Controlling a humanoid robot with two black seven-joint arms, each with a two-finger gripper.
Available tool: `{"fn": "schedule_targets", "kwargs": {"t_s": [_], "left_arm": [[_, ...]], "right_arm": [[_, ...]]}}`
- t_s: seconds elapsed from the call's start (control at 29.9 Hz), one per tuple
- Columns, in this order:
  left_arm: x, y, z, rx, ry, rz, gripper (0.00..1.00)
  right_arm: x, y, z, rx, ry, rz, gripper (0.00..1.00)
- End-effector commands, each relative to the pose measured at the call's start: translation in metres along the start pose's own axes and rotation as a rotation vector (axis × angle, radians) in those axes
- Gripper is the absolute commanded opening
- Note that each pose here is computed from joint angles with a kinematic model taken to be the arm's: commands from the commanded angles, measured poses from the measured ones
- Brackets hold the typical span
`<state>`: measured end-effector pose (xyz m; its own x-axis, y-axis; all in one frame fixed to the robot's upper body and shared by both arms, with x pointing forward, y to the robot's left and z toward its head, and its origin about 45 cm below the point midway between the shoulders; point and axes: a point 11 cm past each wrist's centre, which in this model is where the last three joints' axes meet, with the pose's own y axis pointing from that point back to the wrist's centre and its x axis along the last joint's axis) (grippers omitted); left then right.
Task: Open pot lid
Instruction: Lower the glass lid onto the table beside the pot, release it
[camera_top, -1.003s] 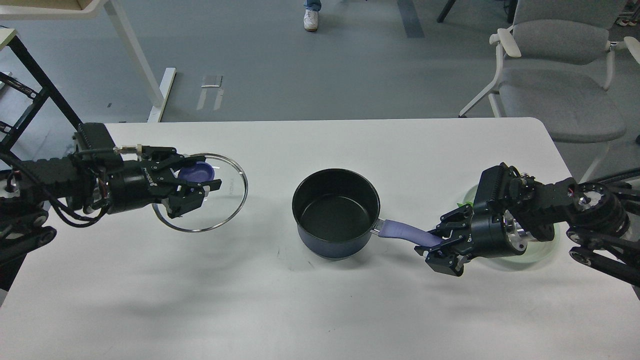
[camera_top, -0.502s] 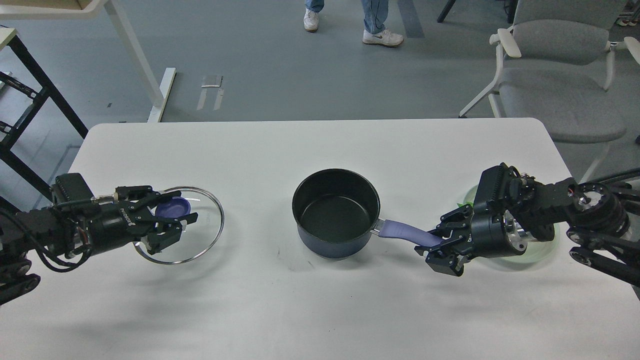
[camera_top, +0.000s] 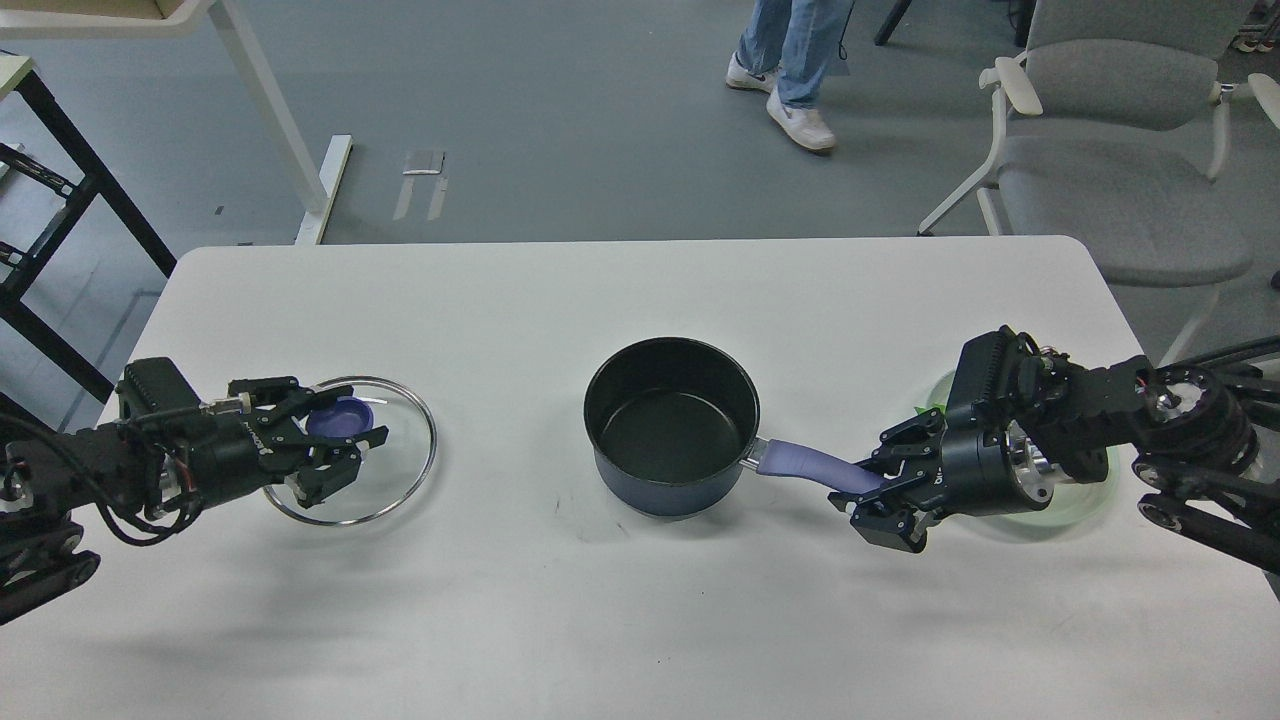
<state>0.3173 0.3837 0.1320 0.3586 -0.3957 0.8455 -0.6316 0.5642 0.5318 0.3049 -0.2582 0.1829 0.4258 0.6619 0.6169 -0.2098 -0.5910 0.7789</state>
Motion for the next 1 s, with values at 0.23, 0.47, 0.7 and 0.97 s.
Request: {"fn": "schedule_targets", "kwargs": {"t_s": [0.23, 0.47, 0.7, 0.97], "left_arm": [[-0.004, -0.012, 0.007, -0.007, 0.017, 0.012, 0.52], [-0.013, -0.017, 0.012, -0.009, 0.035, 0.004, 0.56], [-0.009, -0.017, 0.009, 0.023, 0.104, 0.036, 0.91], [0.006, -0.01, 0.005, 0.051, 0.2, 0.093, 0.99]], "right_arm": [[0.0, 0.0, 0.0, 0.001, 0.0, 0.0, 0.32], [0.0, 0.0, 0.0, 0.0, 0.0, 0.0, 0.32], [0.0, 0.0, 0.0, 0.0, 0.0, 0.0, 0.34], [-0.001, 0.0, 0.0, 0.0, -0.001, -0.001, 0.34]]}}
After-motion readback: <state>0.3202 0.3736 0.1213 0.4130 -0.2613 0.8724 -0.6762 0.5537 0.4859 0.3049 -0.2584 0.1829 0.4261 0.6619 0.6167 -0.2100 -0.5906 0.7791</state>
